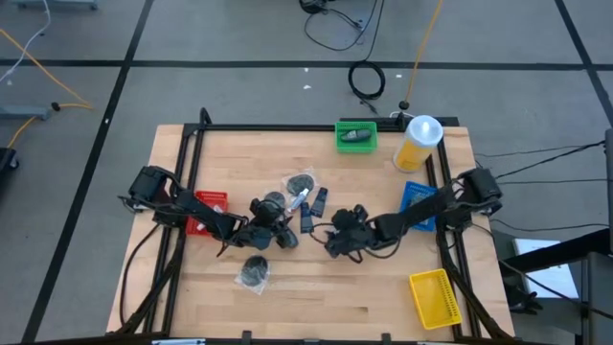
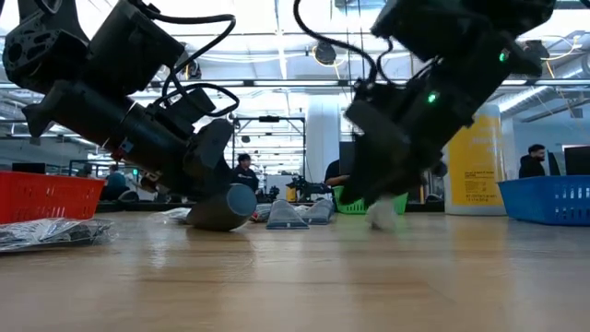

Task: Pick & Place Travel size toiletries
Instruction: Put the white toothpaste into the red bin

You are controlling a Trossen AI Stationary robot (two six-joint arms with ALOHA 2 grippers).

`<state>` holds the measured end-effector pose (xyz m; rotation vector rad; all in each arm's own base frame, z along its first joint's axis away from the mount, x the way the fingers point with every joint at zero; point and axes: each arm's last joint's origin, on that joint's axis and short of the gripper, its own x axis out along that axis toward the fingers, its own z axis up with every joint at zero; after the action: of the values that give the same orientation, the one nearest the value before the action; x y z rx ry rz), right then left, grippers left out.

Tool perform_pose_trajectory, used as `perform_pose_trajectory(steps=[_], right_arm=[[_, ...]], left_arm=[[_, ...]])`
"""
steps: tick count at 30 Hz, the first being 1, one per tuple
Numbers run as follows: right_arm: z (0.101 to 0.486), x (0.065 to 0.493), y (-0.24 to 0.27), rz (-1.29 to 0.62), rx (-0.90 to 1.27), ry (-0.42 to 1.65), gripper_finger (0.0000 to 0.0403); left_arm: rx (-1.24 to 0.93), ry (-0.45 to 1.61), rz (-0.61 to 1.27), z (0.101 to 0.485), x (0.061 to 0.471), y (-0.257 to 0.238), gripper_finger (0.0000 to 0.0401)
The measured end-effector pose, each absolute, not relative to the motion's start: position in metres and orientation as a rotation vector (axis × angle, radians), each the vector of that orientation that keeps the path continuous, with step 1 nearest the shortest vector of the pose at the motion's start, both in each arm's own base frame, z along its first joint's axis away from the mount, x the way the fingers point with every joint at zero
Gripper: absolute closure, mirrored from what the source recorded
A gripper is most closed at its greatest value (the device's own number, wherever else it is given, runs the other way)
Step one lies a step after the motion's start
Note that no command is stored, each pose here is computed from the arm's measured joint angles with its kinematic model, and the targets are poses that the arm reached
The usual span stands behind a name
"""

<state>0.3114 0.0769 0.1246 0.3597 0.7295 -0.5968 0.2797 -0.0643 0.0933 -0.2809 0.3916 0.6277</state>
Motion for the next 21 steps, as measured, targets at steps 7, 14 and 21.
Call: perform_pose_trajectory(steps=[7, 14, 21], right_arm=[[0.110, 0.312, 0.078, -0.632, 0.331, 0.751, 0.0152], [0.108, 0.310, 0.078, -0.608, 0.279, 0.796, 0.0169], [0.110, 0.306, 0.077, -0.587, 0.226, 0.848, 0.0232]], left_arm=[[-0.281, 0.399, 0.623, 0.093, 0.279, -0.065, 0.0229], [-0.284, 0.396, 0.619, 0.093, 0.280, -0.065, 0.0229], [-0.284, 0.397, 0.616, 0.093, 0.279, -0.066, 0.0229]])
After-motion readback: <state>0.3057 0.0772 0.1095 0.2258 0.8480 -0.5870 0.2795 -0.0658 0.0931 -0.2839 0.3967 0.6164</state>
